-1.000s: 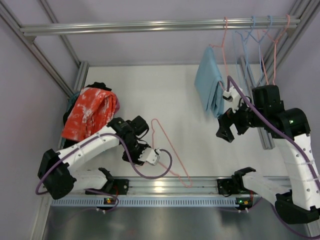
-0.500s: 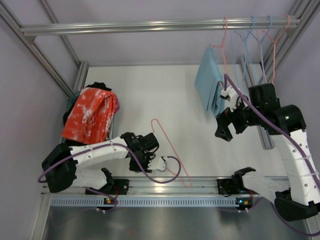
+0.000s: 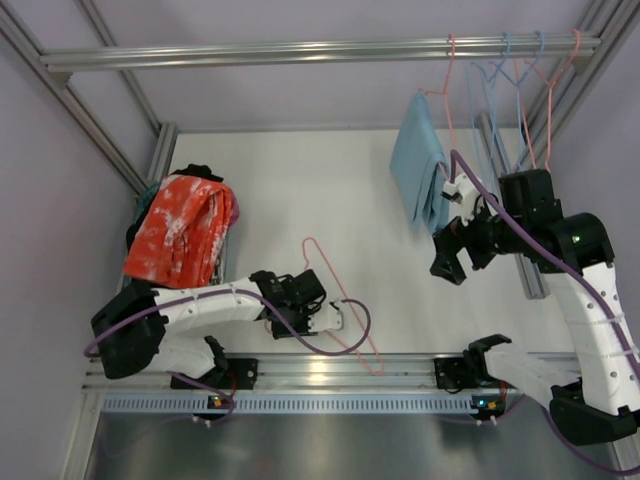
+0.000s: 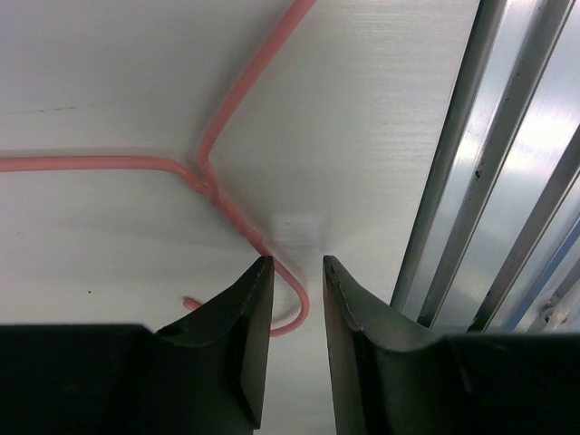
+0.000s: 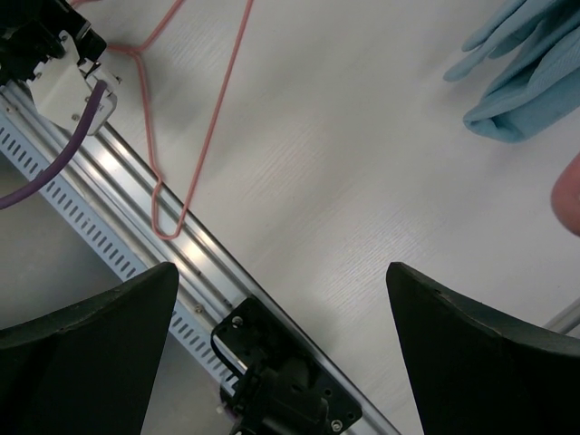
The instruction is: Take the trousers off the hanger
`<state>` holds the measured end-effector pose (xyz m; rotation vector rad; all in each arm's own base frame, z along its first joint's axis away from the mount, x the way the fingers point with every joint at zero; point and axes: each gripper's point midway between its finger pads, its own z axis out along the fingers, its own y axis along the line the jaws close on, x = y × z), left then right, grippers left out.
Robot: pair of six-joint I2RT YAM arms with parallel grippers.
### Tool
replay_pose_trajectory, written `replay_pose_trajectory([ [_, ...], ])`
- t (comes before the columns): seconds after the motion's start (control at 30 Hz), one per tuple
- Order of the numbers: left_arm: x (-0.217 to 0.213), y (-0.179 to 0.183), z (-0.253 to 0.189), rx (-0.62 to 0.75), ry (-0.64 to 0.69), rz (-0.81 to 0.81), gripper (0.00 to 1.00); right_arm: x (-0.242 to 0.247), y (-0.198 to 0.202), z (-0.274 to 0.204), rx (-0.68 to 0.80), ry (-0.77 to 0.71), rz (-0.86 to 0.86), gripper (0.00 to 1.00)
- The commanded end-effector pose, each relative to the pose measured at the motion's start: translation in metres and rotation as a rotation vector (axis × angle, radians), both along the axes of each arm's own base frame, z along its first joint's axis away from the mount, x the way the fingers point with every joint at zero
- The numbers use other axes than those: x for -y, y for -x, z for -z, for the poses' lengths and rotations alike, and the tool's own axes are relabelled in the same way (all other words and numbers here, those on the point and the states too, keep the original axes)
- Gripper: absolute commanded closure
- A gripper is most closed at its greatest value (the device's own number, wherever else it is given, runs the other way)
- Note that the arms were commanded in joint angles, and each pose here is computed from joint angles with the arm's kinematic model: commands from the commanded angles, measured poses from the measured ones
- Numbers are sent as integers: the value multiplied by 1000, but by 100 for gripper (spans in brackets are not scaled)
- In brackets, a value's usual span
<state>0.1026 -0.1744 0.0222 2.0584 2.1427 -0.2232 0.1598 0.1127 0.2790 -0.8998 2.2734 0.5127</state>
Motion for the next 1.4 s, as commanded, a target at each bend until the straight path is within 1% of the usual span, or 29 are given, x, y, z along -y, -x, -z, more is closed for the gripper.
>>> replay_pose_trajectory([
  [0.0, 6, -3, 9, 31, 14, -34, 66, -4, -1, -4, 28, -18, -11, 1],
  [0.13, -3, -16, 22, 105, -41, -78, 78, -4, -1, -2, 24, -15, -10, 1],
  [0.2, -8, -23, 26, 139, -72, -107, 81, -4, -1, -2, 26, -14, -10, 1],
  [0.23, -9, -22, 29, 133, -88, -106, 83, -4, -1, -2, 25, -15, -10, 0],
  [0.3, -8, -26, 29, 151, -90, -119, 93, -4, -1, -2, 24, -15, -10, 1],
  [0.37, -7, -28, 30, 160, -88, -124, 100, -4, -1, -2, 23, -13, -12, 0],
  [0.4, -9, -30, 30, 173, -94, -135, 100, -4, -1, -2, 23, -15, -11, 0],
  [0.43, -8, -33, 30, 183, -92, -140, 99, -4, -1, -2, 24, -16, -14, 1],
  [0.47, -8, -34, 29, 190, -94, -145, 96, -4, -1, -3, 27, -17, -14, 0],
  [0.5, -7, -35, 28, 195, -91, -151, 86, -4, -1, -2, 25, -16, -14, 1],
  [0.57, -3, -35, 25, 193, -70, -151, 77, -4, -1, -3, 31, -18, -13, 1],
  [0.6, -1, -36, 23, 195, -60, -153, 68, -4, 0, -2, 28, -17, -13, 1],
  [0.67, 5, -40, 16, 211, -37, -157, 62, -4, 1, -4, 34, -19, -14, 1],
  [0.73, 9, -43, 11, 222, -19, -161, 59, -4, 2, -4, 38, -21, -14, 1],
  [0.9, 12, -50, 7, 243, -17, -162, 61, -4, 2, -4, 37, -21, -15, 1],
  [1.03, 27, -61, -21, 269, 79, -166, 60, -4, 3, -5, 43, -26, -17, 1],
  [1.07, 27, -64, -25, 267, 86, -167, 60, -4, 3, -5, 41, -27, -18, 1],
  [1.17, 29, -69, -31, 247, 104, -161, 56, -6, 1, -4, 36, -31, -19, 1],
  [1.23, 27, -69, -25, 221, 95, -151, 53, -7, 2, -2, 29, -34, -22, 1],
  [1.37, 26, -54, -12, 131, 91, -131, 51, -7, 2, -3, 34, -37, -21, 1],
])
